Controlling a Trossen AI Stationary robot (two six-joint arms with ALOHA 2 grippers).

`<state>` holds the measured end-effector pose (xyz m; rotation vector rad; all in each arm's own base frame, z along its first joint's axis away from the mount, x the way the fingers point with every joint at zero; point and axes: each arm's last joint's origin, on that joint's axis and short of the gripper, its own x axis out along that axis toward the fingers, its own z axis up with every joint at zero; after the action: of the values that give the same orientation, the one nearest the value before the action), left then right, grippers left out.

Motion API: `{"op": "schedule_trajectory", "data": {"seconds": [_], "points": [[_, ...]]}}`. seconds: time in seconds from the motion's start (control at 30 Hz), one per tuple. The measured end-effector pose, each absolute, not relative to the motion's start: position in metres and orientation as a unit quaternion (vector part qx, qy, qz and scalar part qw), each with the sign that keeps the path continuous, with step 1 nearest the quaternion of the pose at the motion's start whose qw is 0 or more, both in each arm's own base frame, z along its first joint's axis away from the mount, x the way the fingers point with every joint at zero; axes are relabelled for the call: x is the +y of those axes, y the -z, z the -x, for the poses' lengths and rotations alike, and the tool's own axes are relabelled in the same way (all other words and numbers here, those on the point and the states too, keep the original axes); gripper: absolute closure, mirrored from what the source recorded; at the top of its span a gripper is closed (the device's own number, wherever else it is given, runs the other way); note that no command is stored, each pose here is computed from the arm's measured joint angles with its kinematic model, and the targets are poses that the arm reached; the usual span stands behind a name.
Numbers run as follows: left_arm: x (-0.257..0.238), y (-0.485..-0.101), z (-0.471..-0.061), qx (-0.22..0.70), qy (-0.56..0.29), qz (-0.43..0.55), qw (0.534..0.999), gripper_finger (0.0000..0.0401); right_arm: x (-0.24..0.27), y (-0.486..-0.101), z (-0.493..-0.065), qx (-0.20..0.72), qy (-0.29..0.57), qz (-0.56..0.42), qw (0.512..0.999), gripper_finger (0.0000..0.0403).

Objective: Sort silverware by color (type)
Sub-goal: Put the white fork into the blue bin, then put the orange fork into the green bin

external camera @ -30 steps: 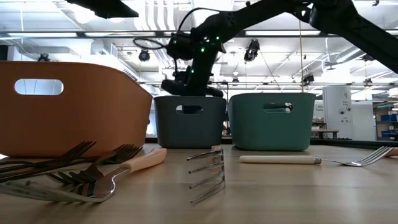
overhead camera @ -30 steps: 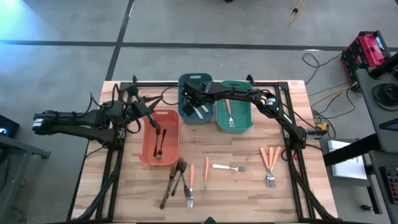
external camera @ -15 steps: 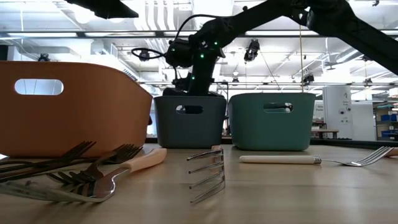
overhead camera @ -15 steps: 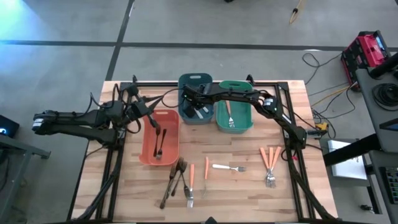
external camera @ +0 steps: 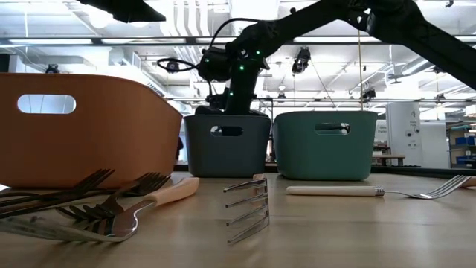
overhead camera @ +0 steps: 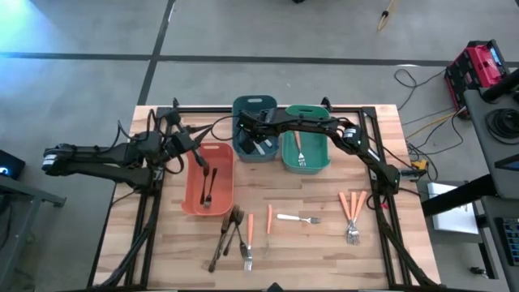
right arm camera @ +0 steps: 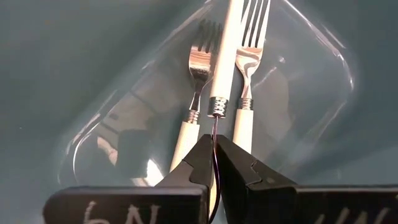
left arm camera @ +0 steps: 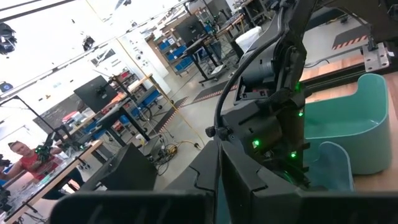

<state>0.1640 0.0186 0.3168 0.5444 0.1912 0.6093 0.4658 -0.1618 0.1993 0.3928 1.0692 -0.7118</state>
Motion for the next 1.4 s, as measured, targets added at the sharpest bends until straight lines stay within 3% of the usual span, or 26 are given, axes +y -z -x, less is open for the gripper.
{"op": "schedule_trajectory", "data": {"seconds": [0.63, 1.07, 1.4], "points": [[0.019, -0.317, -0.164, 0.092, -0.296, -0.264, 0.913, 0.0401, -0.162, -0.2, -0.467, 0.491, 0.33, -0.181, 0.786, 0.0392], [0.019, -0.317, -0.164, 0.085, -0.298, -0.245, 0.919, 0.0401, -0.162, -0.202, -0.467, 0.486, 0.329, -0.181, 0.789, 0.0341], [0.018, -0.311, -0.164, 0.088, -0.298, -0.162, 0.936, 0.0401, -0.15, -0.248, -0.459, 0.457, 0.305, -0.147, 0.823, 0.0332]]}}
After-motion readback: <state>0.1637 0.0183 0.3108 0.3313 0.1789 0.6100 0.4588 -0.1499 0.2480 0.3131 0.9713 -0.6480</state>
